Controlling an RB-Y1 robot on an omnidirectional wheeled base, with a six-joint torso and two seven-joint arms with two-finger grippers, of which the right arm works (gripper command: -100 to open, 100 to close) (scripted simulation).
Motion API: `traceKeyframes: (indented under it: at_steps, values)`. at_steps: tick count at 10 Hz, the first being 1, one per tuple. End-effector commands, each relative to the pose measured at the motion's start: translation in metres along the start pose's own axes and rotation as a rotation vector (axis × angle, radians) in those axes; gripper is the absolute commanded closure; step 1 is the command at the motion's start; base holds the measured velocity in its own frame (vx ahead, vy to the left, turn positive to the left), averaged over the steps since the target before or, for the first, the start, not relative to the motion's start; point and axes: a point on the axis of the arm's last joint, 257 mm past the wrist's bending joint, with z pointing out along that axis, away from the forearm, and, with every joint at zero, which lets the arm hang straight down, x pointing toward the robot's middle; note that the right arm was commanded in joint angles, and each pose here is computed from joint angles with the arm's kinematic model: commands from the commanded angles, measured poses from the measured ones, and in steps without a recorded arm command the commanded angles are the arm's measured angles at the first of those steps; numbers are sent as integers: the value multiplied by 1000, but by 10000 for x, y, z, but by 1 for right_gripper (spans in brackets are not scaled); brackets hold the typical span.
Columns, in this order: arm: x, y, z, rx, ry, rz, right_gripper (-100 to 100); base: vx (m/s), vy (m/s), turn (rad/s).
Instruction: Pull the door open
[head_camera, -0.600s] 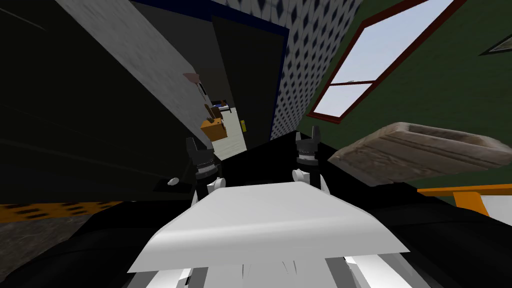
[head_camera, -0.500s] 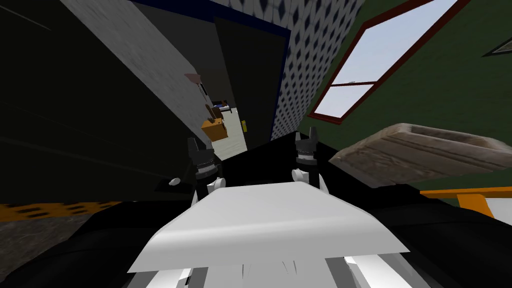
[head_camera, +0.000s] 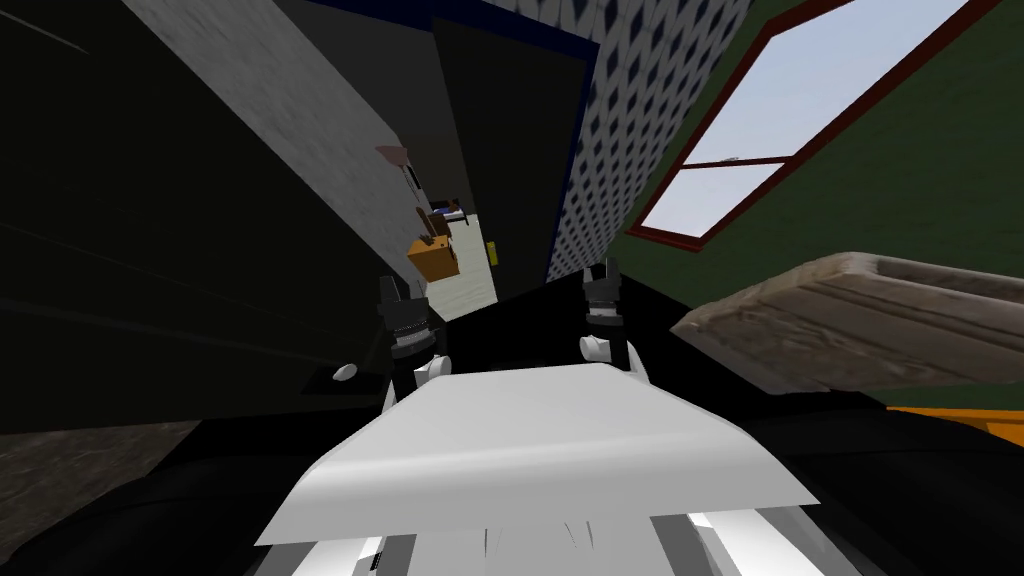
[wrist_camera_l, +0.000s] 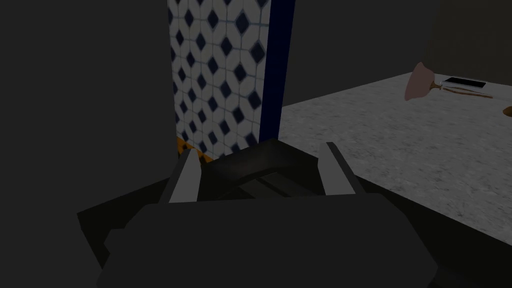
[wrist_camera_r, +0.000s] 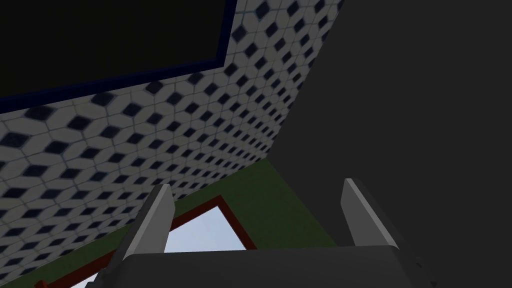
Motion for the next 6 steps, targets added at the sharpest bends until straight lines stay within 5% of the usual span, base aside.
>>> traceKeyframes:
  at_steps: [1,6]
  values:
    - [-2,-109,-1,19,4,2,-100,96,31,51]
    - [40,-542,5,94,18,10,-100,103,34,78]
